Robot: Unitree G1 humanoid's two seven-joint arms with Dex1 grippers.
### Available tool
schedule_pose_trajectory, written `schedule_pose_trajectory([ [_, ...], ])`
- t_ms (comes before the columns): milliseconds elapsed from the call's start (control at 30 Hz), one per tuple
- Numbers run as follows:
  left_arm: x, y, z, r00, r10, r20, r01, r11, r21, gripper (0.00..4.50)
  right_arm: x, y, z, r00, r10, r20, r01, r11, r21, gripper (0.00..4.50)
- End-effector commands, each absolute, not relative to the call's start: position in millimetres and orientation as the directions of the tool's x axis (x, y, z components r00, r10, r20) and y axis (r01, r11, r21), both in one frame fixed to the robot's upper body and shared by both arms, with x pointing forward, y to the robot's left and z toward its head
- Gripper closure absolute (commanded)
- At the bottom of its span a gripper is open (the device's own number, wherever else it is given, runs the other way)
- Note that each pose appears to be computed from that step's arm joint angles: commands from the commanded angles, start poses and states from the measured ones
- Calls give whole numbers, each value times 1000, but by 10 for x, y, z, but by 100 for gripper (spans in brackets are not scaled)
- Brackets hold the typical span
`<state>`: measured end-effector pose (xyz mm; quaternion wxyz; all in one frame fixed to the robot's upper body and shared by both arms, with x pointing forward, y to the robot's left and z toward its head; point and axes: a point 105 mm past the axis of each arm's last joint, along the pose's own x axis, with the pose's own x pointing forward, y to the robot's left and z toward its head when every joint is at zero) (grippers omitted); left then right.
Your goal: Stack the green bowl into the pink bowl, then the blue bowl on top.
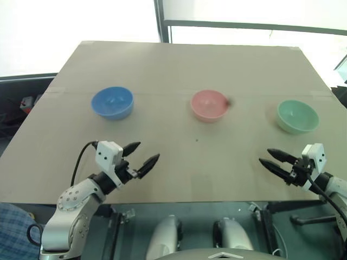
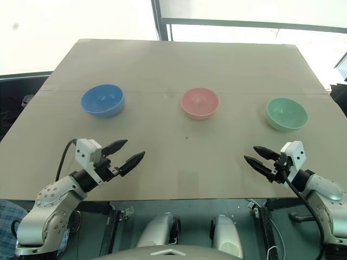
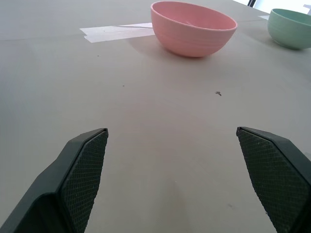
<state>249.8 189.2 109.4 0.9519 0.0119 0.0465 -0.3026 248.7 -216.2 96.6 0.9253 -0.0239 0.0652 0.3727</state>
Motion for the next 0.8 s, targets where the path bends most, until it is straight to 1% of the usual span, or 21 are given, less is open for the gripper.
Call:
schedule_pose_trajectory([
  [33,2489,1855,1260,805,-593,-38,594,804,37,0,2507,-2204,1054,725,679,-110,-686,726,-40,197],
  [233,2495,1867,1364,796,-606,15,606,796,8,0,2523,-2184,1074,725,682,-96,-688,723,-58,197],
  [800,2495,1849,1357,785,-619,14,619,785,12,0,2552,-2165,1101,720,688,-89,-694,717,-68,197],
])
